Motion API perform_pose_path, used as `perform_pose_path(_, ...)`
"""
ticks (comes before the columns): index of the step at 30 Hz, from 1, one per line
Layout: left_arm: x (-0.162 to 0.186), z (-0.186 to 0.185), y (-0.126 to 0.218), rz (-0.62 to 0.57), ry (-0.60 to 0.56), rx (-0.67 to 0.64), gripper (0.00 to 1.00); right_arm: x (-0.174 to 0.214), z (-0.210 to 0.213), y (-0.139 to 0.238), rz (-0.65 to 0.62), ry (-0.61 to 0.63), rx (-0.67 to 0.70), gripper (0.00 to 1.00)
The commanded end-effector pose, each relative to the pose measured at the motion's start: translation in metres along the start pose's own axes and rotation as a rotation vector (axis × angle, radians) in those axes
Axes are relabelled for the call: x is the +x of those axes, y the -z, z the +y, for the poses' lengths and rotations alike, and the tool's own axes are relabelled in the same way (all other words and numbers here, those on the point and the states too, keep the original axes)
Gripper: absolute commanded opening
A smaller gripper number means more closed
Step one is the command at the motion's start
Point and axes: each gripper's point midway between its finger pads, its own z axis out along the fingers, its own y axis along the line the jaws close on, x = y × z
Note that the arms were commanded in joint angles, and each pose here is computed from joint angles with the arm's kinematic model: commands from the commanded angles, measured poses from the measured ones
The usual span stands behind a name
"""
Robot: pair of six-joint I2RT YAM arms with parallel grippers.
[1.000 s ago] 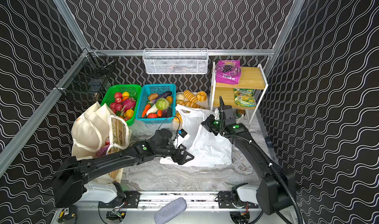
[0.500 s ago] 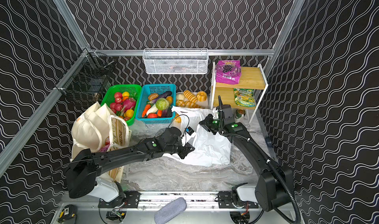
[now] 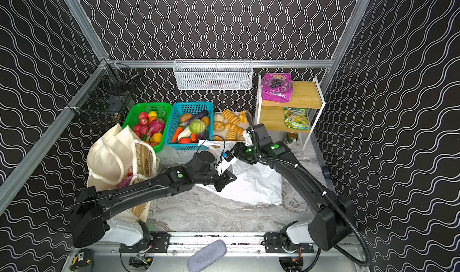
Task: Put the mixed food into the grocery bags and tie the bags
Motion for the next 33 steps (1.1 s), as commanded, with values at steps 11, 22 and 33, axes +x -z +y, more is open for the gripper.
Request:
perform_pose_path(11, -0.002, -0.001, 0.007, -0.041, -0.048, 0.002, 0.03, 0.033, -0.003, -0.036, 0.203, 0.033, -0.007, 0.58)
perform_pose_path(22, -0.003, 0.002, 0.012, -0.02, -0.081, -0.031, 0.06, 0.018, -0.007, -0.026, 0.145, 0.092, 0.064, 0.0)
perform_pose_path(33, -0.008, -0.002, 0.038, -0.102, -0.065, -0.041, 0.12, -0.005, 0.014, 0.005, -0.049, 0.134, -0.024, 0.0)
